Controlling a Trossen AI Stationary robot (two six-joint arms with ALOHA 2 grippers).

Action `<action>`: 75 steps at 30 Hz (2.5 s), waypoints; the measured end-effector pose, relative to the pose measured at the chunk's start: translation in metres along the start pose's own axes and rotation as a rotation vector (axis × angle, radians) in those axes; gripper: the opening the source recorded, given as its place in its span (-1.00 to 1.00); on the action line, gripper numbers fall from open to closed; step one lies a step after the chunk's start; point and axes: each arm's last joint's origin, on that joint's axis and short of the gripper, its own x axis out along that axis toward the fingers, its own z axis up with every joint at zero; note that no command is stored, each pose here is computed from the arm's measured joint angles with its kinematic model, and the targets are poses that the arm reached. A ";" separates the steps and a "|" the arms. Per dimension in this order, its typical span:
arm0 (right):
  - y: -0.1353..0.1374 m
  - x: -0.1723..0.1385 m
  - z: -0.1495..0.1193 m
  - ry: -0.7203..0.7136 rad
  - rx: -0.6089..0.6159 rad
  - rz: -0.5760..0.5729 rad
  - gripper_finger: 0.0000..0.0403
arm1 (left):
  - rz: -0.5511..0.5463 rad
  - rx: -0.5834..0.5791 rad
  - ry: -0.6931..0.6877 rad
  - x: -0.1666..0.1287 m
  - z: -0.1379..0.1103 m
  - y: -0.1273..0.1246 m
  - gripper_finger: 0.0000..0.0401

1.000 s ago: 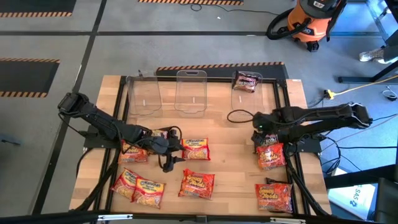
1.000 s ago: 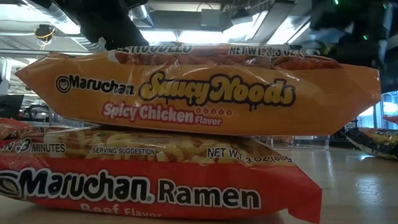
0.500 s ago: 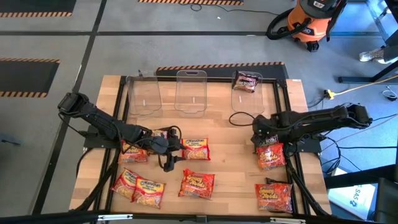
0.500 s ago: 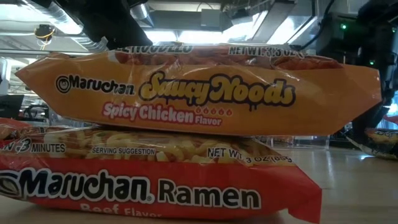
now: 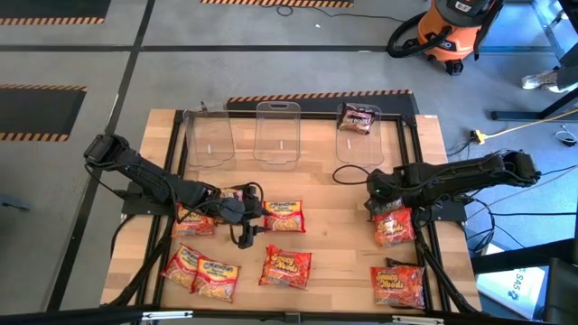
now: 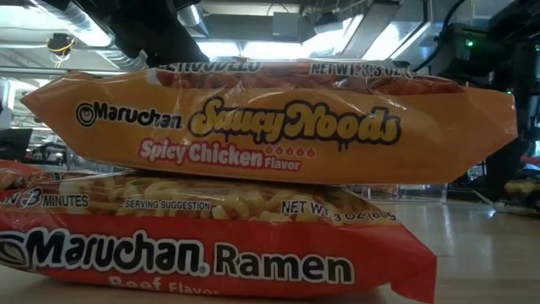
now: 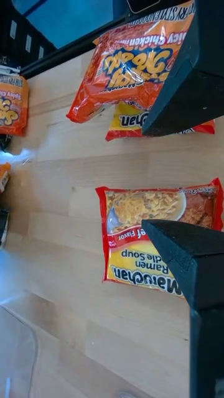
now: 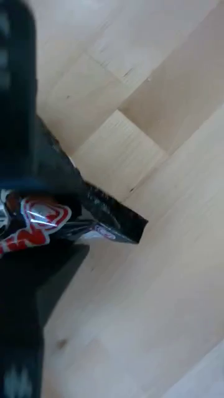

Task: Sort Maruchan noodles
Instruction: Put the black noodle pack into the right transparent bin

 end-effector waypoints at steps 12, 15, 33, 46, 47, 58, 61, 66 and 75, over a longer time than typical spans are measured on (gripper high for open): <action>0.018 -0.017 0.013 -0.097 -0.077 0.081 -0.98 | 0.000 0.000 -0.001 0.000 0.000 0.000 0.12; 0.031 -0.032 0.020 -0.190 -0.111 0.126 -0.99 | 0.016 0.000 -0.007 0.000 0.000 0.000 0.12; 0.086 -0.046 0.055 -0.683 -0.229 0.253 -1.00 | 0.233 -0.089 -0.197 0.005 0.015 0.012 0.25; 0.102 -0.029 0.066 -0.739 -0.308 0.255 -1.00 | 0.234 -0.275 -0.272 0.062 0.008 0.044 0.37; 0.102 -0.029 0.066 -0.739 -0.314 0.251 -1.00 | 0.231 -0.288 -0.279 0.067 0.007 0.047 0.37; 0.102 -0.030 0.066 -0.757 -0.345 0.245 -1.00 | 0.210 -0.323 -0.267 0.127 0.031 0.055 0.37; 0.103 -0.031 0.067 -0.768 -0.344 0.252 -1.00 | 0.219 -0.351 -0.267 0.137 0.038 0.059 0.37; 0.103 -0.031 0.067 -0.773 -0.351 0.251 -1.00 | 0.192 -0.379 -0.266 0.147 0.045 0.066 0.37; 0.110 -0.023 0.070 -0.777 -0.373 0.272 -1.00 | 0.240 -0.392 -0.241 0.164 0.037 0.083 0.36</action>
